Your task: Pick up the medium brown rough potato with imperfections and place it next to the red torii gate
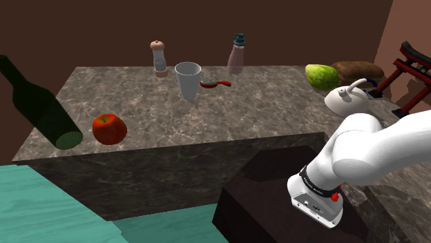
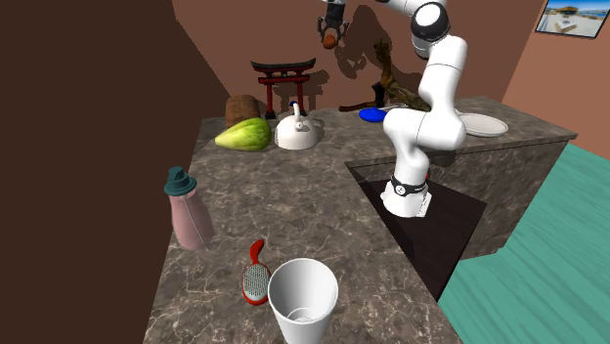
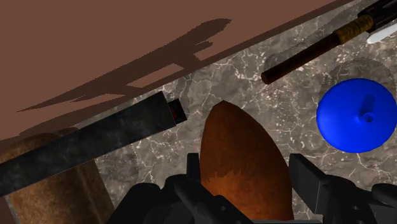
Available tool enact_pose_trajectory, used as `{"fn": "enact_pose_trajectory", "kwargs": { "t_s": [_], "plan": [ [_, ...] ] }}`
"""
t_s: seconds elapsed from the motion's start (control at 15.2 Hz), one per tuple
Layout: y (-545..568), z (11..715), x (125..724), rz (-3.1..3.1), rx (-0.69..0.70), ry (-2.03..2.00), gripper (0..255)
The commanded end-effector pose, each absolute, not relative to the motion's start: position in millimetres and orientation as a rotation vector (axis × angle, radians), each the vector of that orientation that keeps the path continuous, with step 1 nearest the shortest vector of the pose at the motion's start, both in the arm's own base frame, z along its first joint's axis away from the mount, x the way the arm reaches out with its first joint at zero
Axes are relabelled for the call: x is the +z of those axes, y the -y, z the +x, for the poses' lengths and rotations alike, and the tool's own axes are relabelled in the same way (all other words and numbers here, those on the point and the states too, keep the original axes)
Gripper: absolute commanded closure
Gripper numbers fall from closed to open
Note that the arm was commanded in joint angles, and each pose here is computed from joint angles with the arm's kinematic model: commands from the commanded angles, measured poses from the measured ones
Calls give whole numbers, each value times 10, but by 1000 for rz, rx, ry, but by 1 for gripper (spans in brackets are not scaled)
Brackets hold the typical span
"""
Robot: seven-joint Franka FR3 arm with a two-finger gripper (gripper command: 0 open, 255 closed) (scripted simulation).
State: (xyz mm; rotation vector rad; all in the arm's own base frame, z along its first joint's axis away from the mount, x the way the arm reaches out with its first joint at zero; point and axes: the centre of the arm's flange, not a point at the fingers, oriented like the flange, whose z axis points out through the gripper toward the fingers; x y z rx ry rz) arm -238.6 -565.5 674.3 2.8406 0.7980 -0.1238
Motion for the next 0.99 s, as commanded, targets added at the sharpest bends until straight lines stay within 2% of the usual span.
{"fn": "enact_pose_trajectory", "kwargs": {
  "t_s": [0.0,0.92],
  "plan": [
    [5662,-2372,6640,2840,-124,-798,255],
    [5662,-2372,5901,2840,-124,-798,255]
  ]
}}
